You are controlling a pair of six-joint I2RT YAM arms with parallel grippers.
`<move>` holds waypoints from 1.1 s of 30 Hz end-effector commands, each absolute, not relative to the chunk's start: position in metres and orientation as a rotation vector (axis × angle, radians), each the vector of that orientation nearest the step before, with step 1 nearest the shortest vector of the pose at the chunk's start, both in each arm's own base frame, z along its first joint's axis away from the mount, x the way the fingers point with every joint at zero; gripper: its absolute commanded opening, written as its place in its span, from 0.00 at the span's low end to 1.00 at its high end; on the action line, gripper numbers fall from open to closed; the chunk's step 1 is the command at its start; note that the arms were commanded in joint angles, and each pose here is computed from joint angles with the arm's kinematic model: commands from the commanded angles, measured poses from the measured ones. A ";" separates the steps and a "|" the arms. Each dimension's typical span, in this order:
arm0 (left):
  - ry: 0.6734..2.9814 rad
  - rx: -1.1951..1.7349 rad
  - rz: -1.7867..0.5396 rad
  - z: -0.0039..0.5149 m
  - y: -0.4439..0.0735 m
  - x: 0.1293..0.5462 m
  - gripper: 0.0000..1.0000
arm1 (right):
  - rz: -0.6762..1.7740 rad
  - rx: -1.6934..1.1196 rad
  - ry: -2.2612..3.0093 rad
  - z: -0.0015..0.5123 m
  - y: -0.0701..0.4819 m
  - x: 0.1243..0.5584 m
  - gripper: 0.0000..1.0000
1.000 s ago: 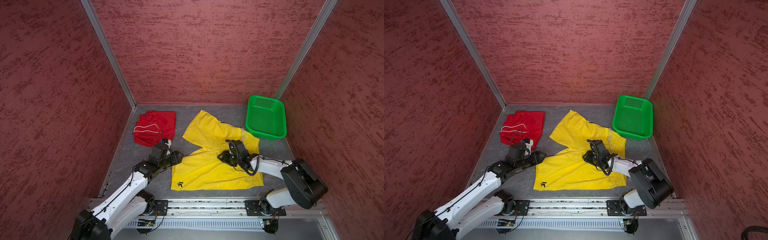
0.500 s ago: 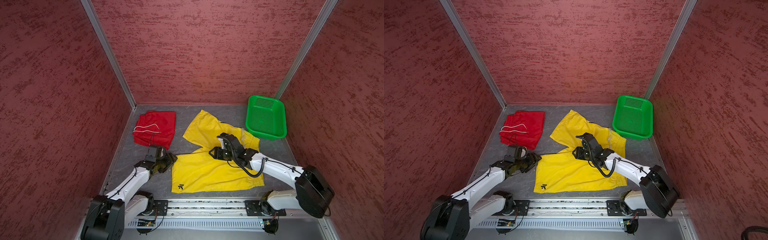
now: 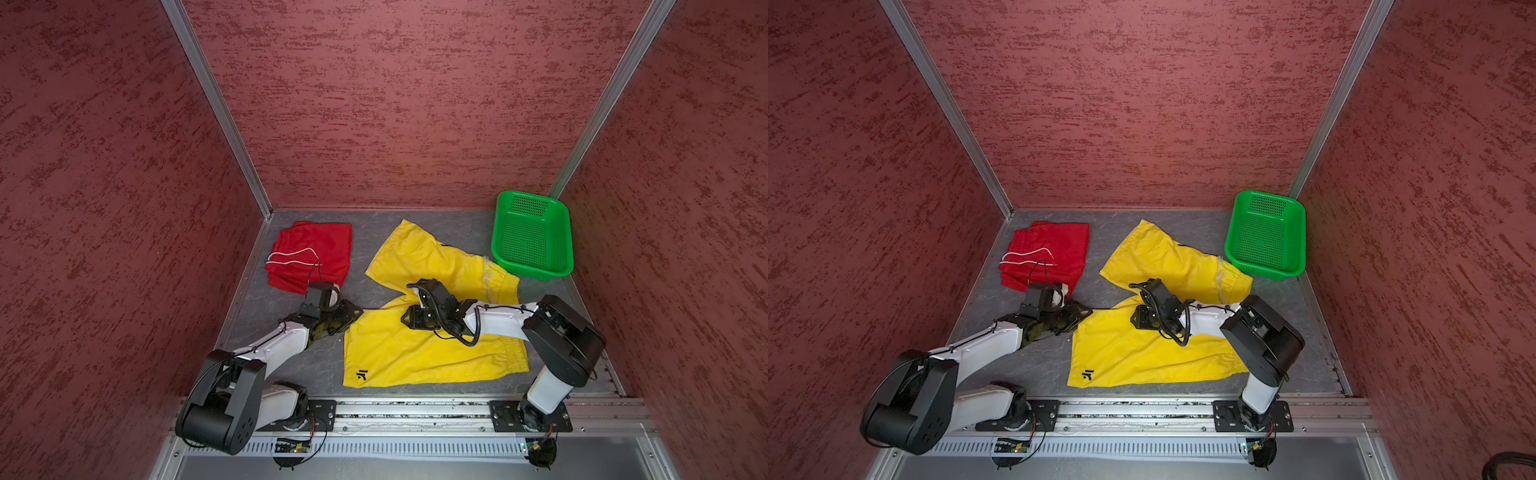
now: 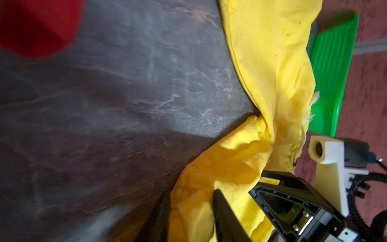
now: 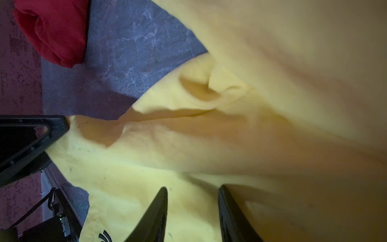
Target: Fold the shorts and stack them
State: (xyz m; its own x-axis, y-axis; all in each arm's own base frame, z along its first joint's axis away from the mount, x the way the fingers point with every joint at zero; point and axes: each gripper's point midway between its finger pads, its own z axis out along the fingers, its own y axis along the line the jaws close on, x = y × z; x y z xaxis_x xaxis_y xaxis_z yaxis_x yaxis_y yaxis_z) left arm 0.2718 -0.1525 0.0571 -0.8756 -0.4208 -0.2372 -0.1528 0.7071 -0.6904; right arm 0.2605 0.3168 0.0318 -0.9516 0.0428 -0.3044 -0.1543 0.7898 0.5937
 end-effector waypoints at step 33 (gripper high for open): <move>2.431 -0.629 -0.841 0.077 -0.109 0.247 0.66 | 0.952 -0.279 2.470 0.105 0.332 0.254 0.50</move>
